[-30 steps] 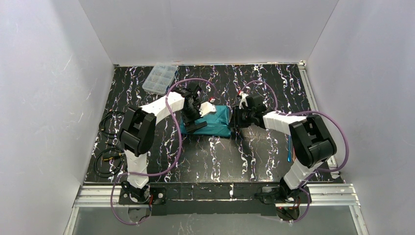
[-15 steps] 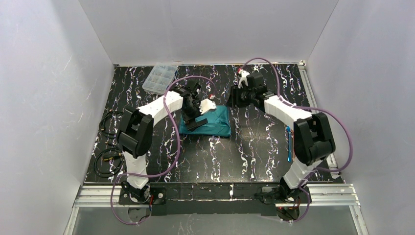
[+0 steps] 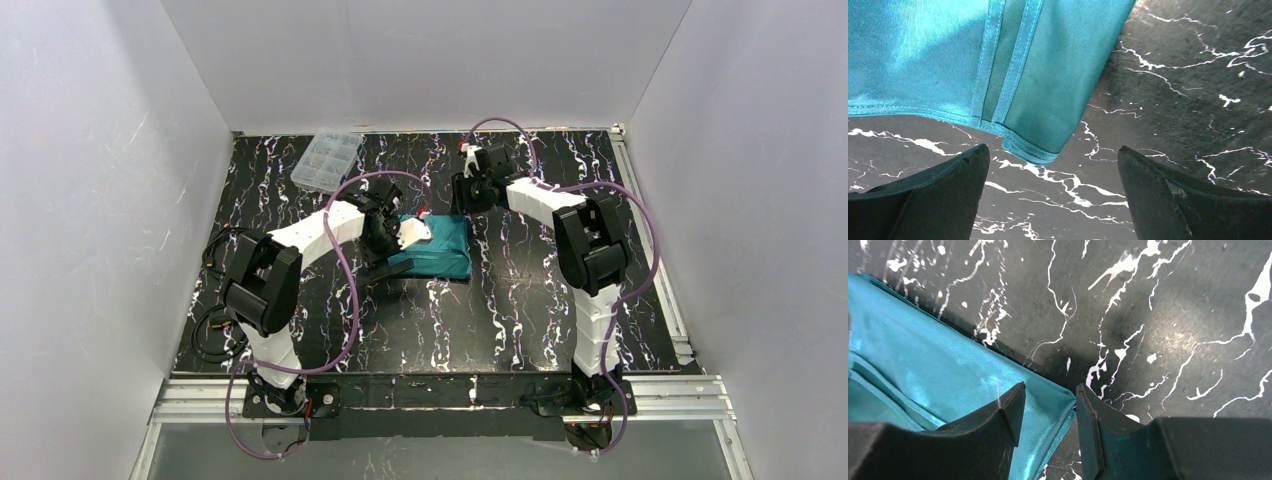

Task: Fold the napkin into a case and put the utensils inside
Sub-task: Rotate the 2/3-rectangle-folded napkin at the center of the board.

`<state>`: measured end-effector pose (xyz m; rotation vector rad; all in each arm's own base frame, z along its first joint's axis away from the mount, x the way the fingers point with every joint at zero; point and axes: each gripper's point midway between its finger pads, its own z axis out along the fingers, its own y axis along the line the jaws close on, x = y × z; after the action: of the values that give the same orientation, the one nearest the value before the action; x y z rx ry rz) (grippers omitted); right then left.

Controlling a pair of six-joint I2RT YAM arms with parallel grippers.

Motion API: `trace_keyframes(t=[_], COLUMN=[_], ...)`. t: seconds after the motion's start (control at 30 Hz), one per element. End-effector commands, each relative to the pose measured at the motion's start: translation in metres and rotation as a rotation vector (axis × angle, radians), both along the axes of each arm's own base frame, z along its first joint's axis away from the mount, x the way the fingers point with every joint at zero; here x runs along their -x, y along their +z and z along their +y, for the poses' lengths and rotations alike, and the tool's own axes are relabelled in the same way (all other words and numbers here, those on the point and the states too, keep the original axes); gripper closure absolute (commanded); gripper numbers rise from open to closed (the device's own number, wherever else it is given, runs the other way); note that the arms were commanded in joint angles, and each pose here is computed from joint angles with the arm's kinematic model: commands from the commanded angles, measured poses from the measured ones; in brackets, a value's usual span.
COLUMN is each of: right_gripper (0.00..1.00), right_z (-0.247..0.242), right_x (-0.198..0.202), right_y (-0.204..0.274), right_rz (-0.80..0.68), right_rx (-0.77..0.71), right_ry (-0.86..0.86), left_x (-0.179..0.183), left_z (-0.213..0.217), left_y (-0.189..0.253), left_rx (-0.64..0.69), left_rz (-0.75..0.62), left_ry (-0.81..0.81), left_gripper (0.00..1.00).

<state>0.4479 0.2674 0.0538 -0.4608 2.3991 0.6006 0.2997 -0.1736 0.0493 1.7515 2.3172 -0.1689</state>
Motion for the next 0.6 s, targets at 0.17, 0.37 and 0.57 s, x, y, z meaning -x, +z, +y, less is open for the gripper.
trace_keyframes(t=[0.17, 0.37, 0.57], right_gripper=[0.51, 0.53, 0.55], right_z=[-0.004, -0.017, -0.033], right_x=[-0.001, 0.019, 0.044], right_y=[-0.009, -0.019, -0.024], right_rz=[-0.041, -0.025, -0.011], right_rx=[0.051, 0.069, 0.087], right_ry=[0.018, 0.008, -0.019], left_x=[-0.033, -0.044, -0.05], left_z=[0.006, 0.013, 0.015], left_y=[-0.001, -0.008, -0.012], left_rx=[-0.033, -0.087, -0.11], left_rz=[-0.164, -0.206, -0.229], left_ry=[0.008, -0.004, -0.024], left_gripper=[0.02, 0.01, 0.01])
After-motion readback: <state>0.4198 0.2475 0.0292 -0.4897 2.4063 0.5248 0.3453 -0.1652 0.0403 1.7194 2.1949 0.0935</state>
